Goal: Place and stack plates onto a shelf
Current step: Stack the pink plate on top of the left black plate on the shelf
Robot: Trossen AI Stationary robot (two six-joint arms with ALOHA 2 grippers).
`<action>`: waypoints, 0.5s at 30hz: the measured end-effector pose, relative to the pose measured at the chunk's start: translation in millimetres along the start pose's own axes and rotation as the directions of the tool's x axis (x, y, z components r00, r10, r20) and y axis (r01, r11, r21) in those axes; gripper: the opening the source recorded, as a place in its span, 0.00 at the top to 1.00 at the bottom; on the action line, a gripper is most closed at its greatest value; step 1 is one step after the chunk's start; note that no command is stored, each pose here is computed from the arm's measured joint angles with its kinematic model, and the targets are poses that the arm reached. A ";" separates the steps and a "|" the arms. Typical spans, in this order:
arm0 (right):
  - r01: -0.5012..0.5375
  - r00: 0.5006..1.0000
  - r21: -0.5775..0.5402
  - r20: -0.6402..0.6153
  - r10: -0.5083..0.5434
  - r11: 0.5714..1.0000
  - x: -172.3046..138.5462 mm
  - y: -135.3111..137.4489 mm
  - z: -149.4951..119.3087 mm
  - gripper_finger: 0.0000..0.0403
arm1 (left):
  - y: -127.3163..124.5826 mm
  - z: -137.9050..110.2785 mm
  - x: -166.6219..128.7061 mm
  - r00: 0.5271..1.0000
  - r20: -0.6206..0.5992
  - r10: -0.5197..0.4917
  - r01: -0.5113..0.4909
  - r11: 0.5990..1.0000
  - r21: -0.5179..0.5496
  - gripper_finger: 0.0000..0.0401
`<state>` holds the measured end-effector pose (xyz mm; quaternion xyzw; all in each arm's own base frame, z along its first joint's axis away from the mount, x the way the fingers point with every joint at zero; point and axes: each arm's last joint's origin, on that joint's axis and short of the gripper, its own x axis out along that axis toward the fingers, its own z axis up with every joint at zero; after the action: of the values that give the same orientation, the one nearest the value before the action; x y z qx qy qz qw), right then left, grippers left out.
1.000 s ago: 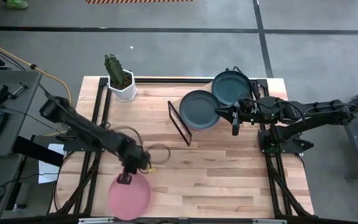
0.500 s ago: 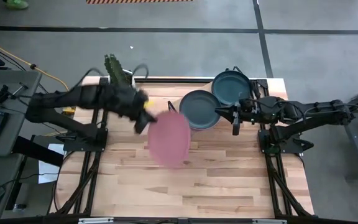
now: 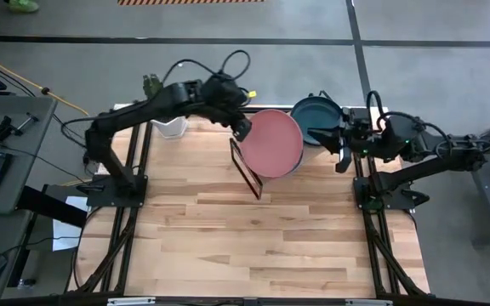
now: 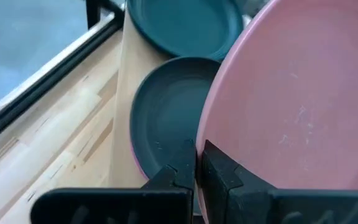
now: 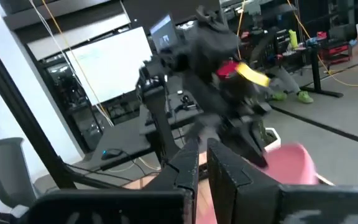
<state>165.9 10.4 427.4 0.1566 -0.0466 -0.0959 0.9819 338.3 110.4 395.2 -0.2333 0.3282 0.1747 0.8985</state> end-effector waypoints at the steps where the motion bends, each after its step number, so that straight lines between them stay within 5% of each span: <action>1: -0.001 1.000 0.001 0.003 0.001 1.000 -0.4 0.2 1.1 0.96 | 2.7 1.4 7.1 1.000 -0.015 0.010 -0.010 1.000 -0.006 1.00; 15: 0.034 0.995 0.028 -0.097 -0.031 0.999 0.0 -2.6 -9.0 0.96 | 24.9 -1.1 63.4 0.989 -0.127 0.077 -0.088 0.993 -0.084 1.00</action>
<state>166.6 10.6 418.1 0.1763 0.0019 -0.1035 0.9789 372.0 140.7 344.3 -0.2697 0.3845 0.2114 0.8571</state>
